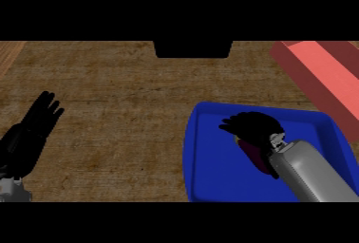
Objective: Pick the eggplant from the tray and place it in the cardboard box
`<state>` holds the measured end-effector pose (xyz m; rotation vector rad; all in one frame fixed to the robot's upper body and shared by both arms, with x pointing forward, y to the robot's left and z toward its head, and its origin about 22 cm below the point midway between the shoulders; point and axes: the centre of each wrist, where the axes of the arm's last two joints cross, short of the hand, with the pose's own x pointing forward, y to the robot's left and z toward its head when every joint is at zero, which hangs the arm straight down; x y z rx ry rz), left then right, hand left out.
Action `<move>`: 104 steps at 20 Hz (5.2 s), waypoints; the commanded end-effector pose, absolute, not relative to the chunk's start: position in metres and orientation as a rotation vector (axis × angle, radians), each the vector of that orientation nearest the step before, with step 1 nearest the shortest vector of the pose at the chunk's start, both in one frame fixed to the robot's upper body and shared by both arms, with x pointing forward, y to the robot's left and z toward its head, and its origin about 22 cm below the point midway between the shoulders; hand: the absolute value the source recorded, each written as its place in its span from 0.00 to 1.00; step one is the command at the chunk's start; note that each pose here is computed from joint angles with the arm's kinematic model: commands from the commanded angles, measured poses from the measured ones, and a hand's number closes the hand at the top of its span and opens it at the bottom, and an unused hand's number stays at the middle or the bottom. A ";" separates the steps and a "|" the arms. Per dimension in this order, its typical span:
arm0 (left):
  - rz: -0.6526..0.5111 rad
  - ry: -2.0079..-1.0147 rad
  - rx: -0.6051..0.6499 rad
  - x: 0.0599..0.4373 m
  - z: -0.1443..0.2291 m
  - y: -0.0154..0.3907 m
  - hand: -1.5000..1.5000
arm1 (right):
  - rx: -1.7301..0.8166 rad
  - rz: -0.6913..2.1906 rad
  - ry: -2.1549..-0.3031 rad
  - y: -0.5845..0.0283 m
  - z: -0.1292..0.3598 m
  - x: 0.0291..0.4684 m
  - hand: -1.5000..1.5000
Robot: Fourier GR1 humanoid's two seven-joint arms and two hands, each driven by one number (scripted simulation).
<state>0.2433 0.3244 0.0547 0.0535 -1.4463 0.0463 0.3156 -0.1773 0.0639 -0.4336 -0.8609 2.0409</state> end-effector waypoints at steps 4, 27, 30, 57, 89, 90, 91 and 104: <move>0.047 -1.455 0.054 0.254 0.042 0.316 0.50 | -0.455 2.048 -0.844 -0.195 0.078 0.330 0.00; 0.028 -1.458 0.026 0.243 0.055 0.311 0.50 | -0.864 1.107 -0.903 -0.203 0.086 0.415 1.00; 0.023 -1.447 0.030 0.244 0.049 0.308 0.50 | -0.933 1.083 -0.951 -0.202 0.095 0.425 1.00; 0.045 -1.447 0.054 0.253 0.044 0.324 0.50 | -1.448 0.549 -1.187 -0.256 0.294 0.418 1.00; 0.025 -1.446 0.031 0.267 0.070 0.318 0.50 | -1.112 0.520 -1.078 -0.405 0.131 0.420 0.00; 0.024 -1.466 0.039 0.247 0.058 0.315 0.50 | -1.130 0.506 -1.104 -0.405 0.138 0.421 0.00; 0.021 -1.446 0.010 0.242 0.050 0.301 0.50 | -1.141 0.489 -1.148 -0.407 0.127 0.417 0.00; 0.042 -1.457 0.034 0.253 0.067 0.318 0.50 | -1.024 -0.233 -1.484 -0.465 0.177 0.391 0.00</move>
